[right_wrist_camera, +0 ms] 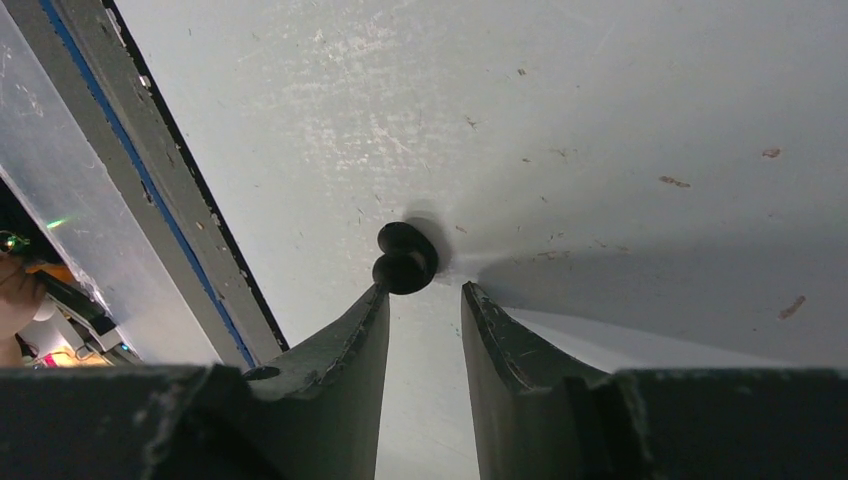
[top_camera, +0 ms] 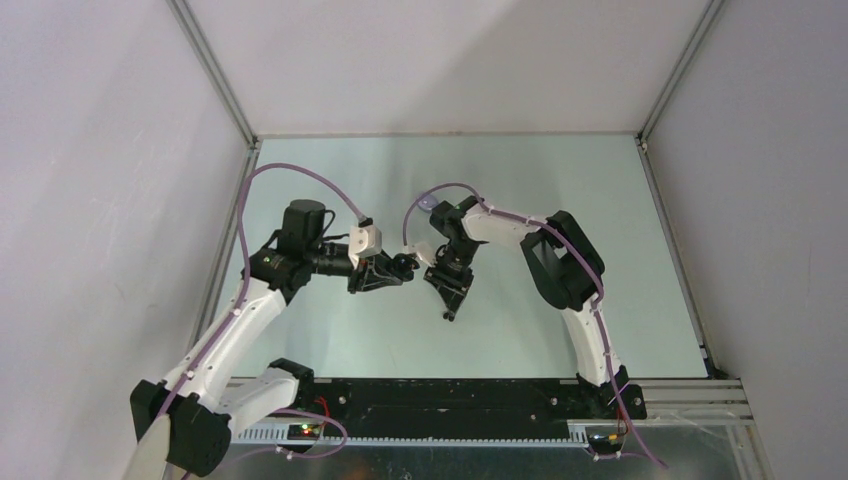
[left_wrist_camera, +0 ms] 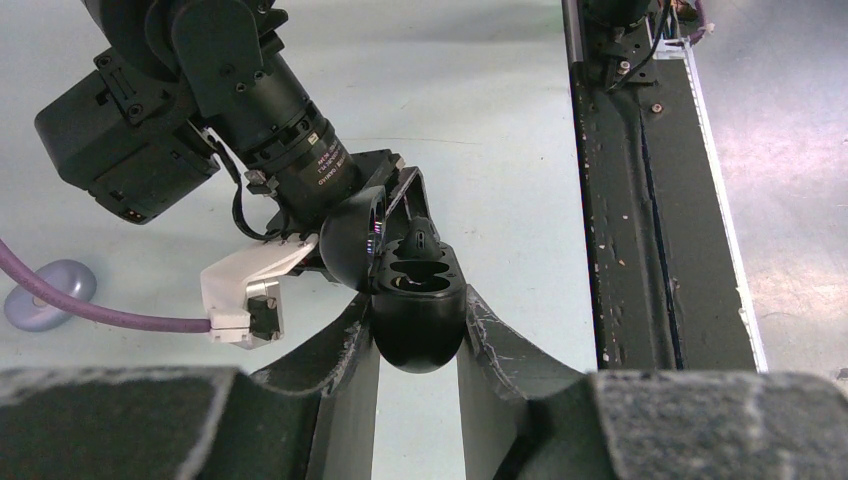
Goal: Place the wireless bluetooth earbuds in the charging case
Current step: Pick up the left earbud from the center of the board.
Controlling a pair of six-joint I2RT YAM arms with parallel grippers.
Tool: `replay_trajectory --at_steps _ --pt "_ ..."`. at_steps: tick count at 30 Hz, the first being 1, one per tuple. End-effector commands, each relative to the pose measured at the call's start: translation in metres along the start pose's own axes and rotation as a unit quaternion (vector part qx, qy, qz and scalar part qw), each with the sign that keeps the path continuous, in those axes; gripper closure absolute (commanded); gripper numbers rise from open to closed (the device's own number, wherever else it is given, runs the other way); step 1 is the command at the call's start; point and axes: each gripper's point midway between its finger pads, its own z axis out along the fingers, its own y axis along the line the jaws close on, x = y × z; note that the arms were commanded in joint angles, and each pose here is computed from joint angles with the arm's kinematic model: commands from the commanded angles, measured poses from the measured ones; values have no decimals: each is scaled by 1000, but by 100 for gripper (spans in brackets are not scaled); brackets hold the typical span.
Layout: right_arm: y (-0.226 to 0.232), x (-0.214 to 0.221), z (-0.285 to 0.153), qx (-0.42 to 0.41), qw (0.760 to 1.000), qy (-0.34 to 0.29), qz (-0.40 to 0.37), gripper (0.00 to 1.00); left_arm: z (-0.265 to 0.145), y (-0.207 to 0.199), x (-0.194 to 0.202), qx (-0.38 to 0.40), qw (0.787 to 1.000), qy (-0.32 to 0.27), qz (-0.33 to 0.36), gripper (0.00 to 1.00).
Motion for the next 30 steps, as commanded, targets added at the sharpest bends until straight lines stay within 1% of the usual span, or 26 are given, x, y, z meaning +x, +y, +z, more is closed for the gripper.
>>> replay_trajectory --at_steps 1,5,17,30 --pt "-10 8 13 17 1000 20 -3 63 -2 -4 -8 3 1000 -14 9 100" --pt "-9 9 15 16 1000 24 -4 66 -2 -4 -9 2 1000 -14 11 100" --pt "-8 6 18 13 1000 21 -4 67 -2 -4 -9 4 1000 -16 10 100" --pt "8 1 19 -21 1000 13 -19 68 -2 -4 -9 4 1000 -16 10 100"
